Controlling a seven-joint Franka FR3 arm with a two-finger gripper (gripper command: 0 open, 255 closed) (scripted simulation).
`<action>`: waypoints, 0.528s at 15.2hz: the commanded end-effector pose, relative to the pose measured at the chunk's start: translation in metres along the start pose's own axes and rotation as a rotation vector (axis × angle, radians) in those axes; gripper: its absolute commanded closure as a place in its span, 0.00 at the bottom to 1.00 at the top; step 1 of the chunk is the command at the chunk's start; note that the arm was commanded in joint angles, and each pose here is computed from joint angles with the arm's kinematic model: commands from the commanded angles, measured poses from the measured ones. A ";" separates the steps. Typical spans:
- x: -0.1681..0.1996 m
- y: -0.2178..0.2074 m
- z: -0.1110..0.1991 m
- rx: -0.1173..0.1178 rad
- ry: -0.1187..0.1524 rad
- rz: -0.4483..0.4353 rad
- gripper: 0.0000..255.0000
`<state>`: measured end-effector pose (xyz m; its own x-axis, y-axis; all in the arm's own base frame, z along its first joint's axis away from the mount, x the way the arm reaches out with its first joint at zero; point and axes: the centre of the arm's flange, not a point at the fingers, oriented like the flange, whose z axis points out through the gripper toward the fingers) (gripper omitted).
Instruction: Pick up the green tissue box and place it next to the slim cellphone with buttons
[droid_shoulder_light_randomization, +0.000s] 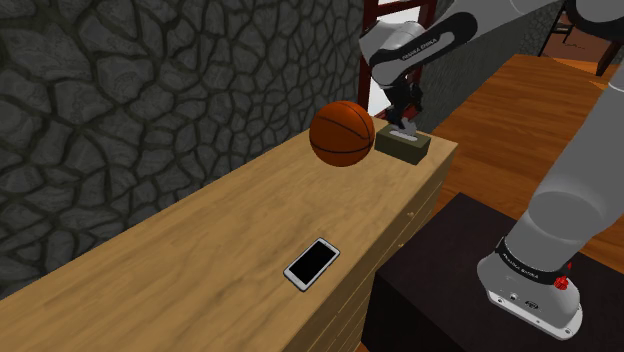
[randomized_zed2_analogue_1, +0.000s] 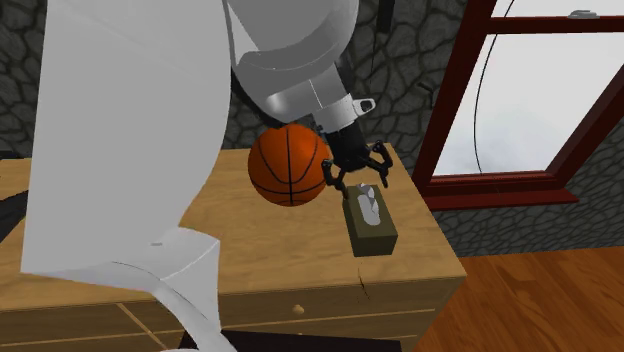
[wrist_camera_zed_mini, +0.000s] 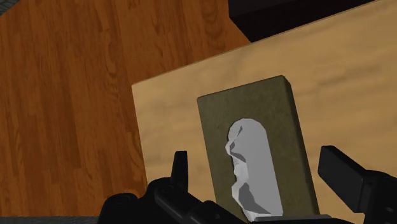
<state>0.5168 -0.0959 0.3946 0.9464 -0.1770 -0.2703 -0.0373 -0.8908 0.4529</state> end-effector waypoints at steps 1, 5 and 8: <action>0.015 0.000 0.014 -0.025 -0.007 0.002 0.00; 0.015 0.001 0.035 -0.025 -0.007 0.002 0.00; 0.014 0.001 0.048 -0.025 -0.007 0.002 0.00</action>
<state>0.5158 -0.1175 0.3537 0.9437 -0.1822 -0.2760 -0.0310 -0.8796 0.4747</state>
